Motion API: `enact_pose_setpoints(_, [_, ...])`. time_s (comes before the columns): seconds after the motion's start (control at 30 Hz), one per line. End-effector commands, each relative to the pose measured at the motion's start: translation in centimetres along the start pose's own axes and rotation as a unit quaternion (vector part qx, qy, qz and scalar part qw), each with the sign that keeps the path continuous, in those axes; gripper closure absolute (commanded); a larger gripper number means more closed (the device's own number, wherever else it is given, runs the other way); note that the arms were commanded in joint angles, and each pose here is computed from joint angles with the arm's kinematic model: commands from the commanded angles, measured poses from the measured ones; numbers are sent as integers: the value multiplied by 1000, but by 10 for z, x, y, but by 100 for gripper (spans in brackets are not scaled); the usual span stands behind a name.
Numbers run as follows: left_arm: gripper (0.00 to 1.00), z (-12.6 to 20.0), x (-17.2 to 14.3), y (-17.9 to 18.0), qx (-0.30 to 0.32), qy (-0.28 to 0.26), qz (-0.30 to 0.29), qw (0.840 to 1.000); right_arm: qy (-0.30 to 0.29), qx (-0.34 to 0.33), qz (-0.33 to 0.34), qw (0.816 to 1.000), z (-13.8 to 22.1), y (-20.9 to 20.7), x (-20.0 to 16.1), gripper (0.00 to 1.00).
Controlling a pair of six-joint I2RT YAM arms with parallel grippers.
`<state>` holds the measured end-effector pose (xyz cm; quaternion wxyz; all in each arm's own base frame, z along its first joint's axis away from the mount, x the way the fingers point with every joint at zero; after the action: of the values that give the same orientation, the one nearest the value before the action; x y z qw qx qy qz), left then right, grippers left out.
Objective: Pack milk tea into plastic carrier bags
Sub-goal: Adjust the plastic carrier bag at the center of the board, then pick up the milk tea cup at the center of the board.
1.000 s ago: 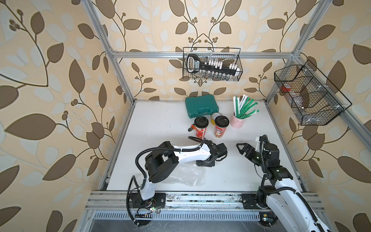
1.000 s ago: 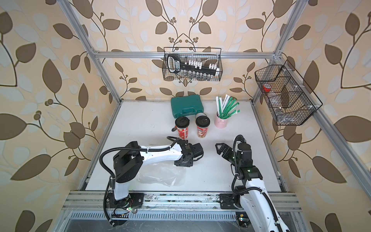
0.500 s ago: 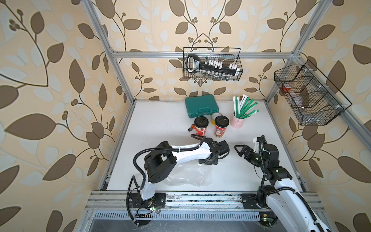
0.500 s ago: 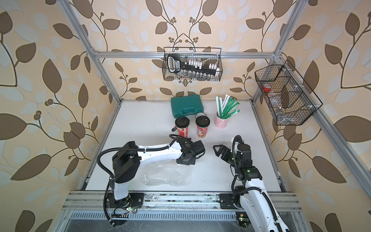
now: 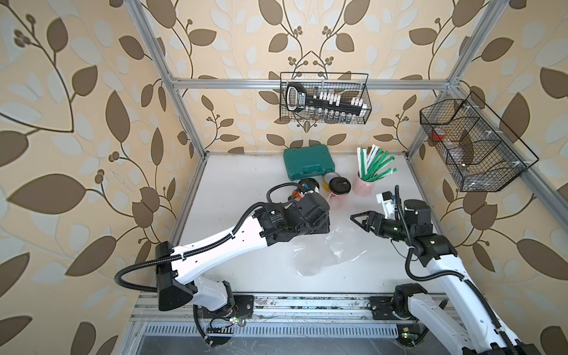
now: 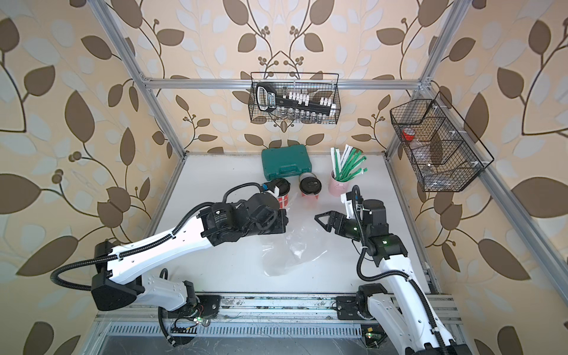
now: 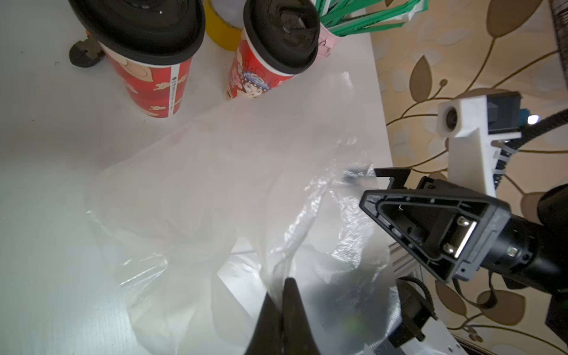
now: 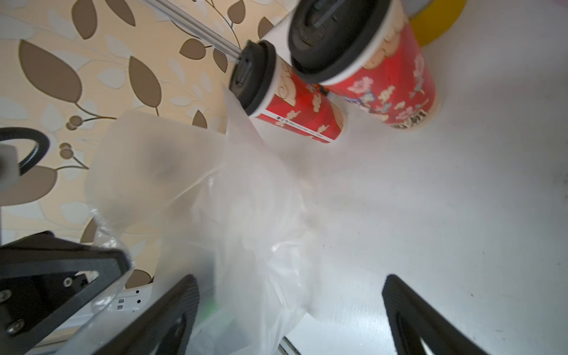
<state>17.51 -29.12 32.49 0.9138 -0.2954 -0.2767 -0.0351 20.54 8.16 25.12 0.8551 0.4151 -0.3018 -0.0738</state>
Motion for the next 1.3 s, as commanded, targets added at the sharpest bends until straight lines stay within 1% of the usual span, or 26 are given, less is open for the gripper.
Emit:
enact_pose_setpoints(0.0, [100,11,8,6,-19,-35,13,999,15,-44,18,999,17,8,-2,7])
enact_pose_setpoints(0.07, [100,11,2,17,-33,-47,34,998,20,-25,23,999,22,21,-2,12])
enact_pose_setpoints(0.13, [100,7,-4,31,-49,-59,64,995,39,-2,31,999,20,33,-6,14])
enact_pose_setpoints(0.2, [100,5,-6,39,-72,-75,82,991,56,-7,45,997,14,43,-15,14])
enact_pose_setpoints(0.33, [100,6,-12,54,-54,-83,89,991,81,-42,75,993,-4,55,-33,14])
enact_pose_setpoints(0.4, [100,6,-16,60,-49,-81,92,991,98,-63,89,989,-17,60,-42,17])
enact_pose_setpoints(0.47, [100,8,-19,66,-46,-83,95,991,101,-96,109,984,-27,68,-49,22])
enact_pose_setpoints(0.5, [100,8,-21,69,-43,-85,97,991,101,-110,118,982,-30,71,-51,25])
enact_pose_setpoints(0.53, [100,9,-22,73,-40,-87,99,990,100,-126,125,979,-32,74,-52,32])
enact_pose_setpoints(0.57, [100,11,-23,76,-35,-89,102,990,99,-138,129,977,-34,77,-52,35])
enact_pose_setpoints(0.6, [100,13,-23,79,-31,-90,105,990,103,-140,135,975,-36,79,-52,34])
enact_pose_setpoints(0.67, [100,17,-25,86,-19,-92,105,990,102,-144,140,974,-38,84,-50,29])
enact_pose_setpoints(0.7, [100,19,-26,90,-12,-95,107,990,98,-144,142,975,-36,86,-48,28])
enact_pose_setpoints(0.87, [100,22,-30,101,-5,-98,115,988,65,-128,170,975,-12,111,-29,16])
enact_pose_setpoints(0.93, [100,20,-31,104,-3,-97,116,988,54,-131,185,972,-7,118,-22,11])
enact_pose_setpoints(1.07, [100,19,-34,111,4,-93,124,988,18,-195,212,957,-13,114,4,1])
enact_pose_setpoints(1.17, [100,19,-38,119,7,-95,149,984,6,-236,211,949,-27,100,30,1])
enact_pose_setpoints(1.27, [100,20,-42,127,-1,-101,179,979,1,-273,215,938,-44,86,49,1])
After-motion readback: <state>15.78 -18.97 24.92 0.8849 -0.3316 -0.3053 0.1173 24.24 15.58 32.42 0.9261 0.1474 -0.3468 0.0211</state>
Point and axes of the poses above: each gripper's point midway between its finger pads, its own z axis back along the fingers, its own y axis along the line the jaws close on, x = y × z, the point moved 7 cm from there along z, back along the fingers, and after that the axes turned 4 degrees about -z, right-handed, at the moved point
